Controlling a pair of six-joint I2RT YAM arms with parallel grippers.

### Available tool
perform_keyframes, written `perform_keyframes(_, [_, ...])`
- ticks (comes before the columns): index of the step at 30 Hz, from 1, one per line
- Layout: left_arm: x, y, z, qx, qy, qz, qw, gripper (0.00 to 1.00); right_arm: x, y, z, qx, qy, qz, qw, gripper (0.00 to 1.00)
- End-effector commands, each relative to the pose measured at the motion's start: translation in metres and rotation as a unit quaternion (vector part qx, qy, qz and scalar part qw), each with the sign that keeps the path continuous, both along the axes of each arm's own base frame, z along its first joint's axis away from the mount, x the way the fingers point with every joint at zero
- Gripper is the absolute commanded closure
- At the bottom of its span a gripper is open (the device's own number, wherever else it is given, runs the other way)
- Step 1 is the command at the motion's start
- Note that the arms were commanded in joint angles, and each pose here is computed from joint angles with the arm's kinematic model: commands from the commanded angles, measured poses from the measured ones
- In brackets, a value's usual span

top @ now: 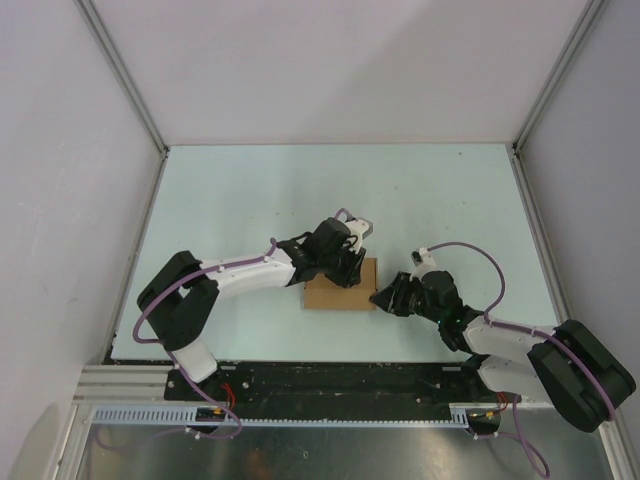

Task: Fold the paper box

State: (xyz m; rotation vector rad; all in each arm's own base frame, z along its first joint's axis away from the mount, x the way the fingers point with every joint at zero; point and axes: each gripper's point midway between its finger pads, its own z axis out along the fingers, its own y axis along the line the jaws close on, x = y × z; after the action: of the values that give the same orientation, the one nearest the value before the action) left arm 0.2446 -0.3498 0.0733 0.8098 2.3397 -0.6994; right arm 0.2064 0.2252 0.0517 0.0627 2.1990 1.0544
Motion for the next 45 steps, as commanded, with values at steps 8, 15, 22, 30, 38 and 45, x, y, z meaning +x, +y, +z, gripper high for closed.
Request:
perform_keyframes(8, [0.001, -0.009, 0.005, -0.009, -0.005, -0.018, 1.0, 0.65, 0.004, -0.007, 0.009, -0.004, -0.019, -0.015, 1.0, 0.6])
perform_keyframes(15, [0.001, -0.009, 0.005, -0.01, -0.005, -0.02, 1.0, 0.65, 0.006, -0.016, 0.022, -0.011, -0.037, -0.026, 0.999, 0.44])
perform_keyframes(22, [0.002, -0.008, 0.007, -0.009, -0.012, -0.021, 1.0, 0.65, 0.004, -0.021, 0.025, -0.013, -0.04, -0.027, 0.999, 0.47])
perform_keyframes(30, [0.001, -0.007, 0.005, -0.007, -0.008, -0.019, 1.0, 0.65, -0.002, -0.021, 0.021, -0.006, -0.033, -0.021, 0.999, 0.54])
perform_keyframes(38, [0.0, -0.005, 0.004, -0.004, -0.007, -0.017, 1.0, 0.65, -0.007, -0.011, 0.026, 0.017, -0.029, -0.009, 0.999, 0.57])
perform_keyframes(45, [0.004, -0.004, 0.029, -0.016, -0.03, -0.015, 0.999, 0.64, -0.005, -0.018, 0.033, 0.019, -0.037, -0.036, 0.998, 0.59])
